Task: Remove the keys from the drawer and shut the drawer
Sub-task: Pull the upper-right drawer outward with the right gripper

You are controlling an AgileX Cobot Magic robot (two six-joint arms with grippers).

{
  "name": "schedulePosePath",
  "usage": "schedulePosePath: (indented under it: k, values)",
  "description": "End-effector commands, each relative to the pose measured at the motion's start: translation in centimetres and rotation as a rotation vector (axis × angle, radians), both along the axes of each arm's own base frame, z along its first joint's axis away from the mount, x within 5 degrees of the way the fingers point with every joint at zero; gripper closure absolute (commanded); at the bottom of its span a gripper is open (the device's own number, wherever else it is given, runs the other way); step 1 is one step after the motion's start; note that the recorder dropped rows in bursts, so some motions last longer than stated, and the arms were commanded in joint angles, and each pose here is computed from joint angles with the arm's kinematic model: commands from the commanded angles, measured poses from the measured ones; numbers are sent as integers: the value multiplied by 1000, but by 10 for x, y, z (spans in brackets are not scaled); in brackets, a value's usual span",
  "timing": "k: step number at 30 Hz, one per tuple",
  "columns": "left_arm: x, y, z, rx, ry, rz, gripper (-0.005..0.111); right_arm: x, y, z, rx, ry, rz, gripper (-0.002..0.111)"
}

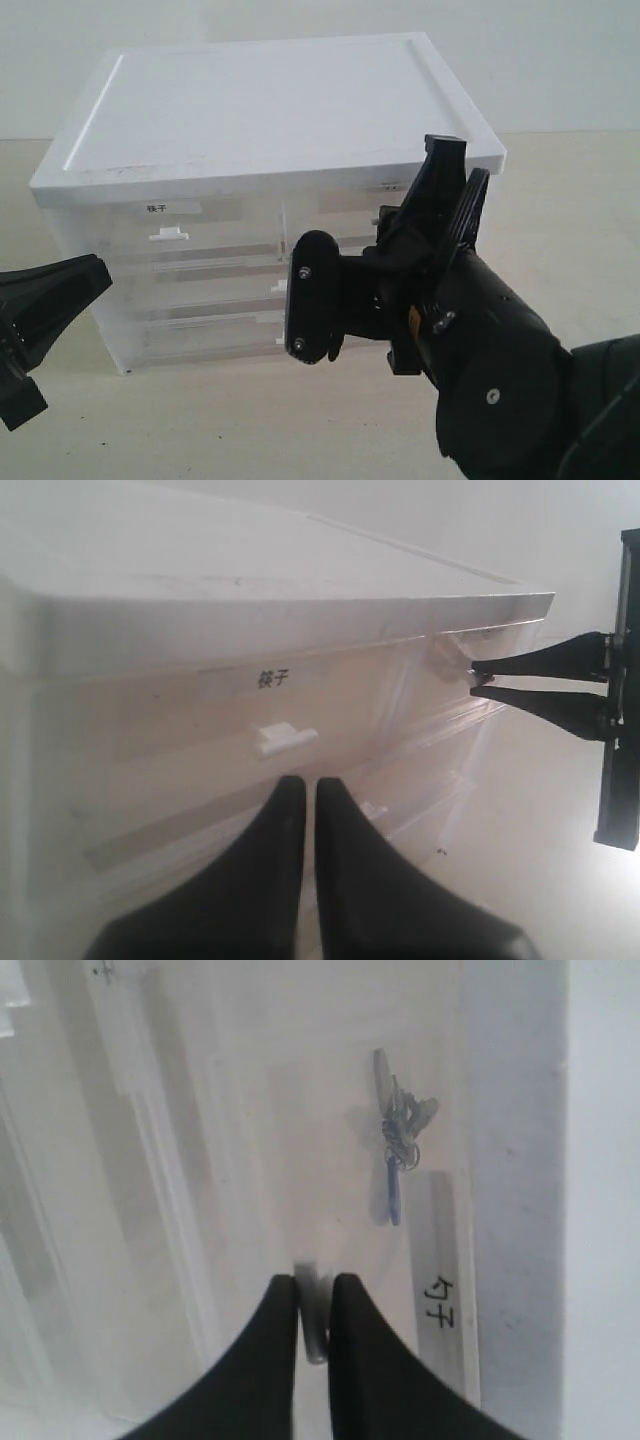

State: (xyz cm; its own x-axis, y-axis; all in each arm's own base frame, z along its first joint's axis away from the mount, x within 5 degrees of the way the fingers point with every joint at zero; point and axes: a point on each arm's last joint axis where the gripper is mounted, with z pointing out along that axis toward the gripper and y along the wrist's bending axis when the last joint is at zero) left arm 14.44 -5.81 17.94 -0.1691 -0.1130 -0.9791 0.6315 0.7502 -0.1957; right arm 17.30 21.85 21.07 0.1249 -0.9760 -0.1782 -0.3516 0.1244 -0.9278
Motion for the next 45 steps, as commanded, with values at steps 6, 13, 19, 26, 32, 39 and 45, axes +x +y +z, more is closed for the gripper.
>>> schedulePosePath:
  k: [6, 13, 19, 26, 32, 39, 45]
  values:
    - [1, 1, -1, 12, 1, 5, 102, -31, 9, 10, -10, 12, 67, 108]
    - [2, 2, -1, 16, 9, 17, 102, -40, -3, 19, -34, 105, 53, 108]
    - [2, 2, -1, 15, 10, 23, 102, -51, -6, 29, 66, 221, 130, 108]
    - [2, 2, -1, 18, 8, 22, 102, -70, -9, 30, 8, 323, 192, 108]
    - [2, 2, -2, 21, 11, 23, 102, -72, -14, 35, 38, 338, 183, 108]
    - [2, 2, -2, 19, 11, 28, 102, -78, -23, 47, 145, 385, 191, 108]
    - [2, 2, -2, 22, 8, 28, 102, -84, -22, 55, 237, 433, 254, 98]
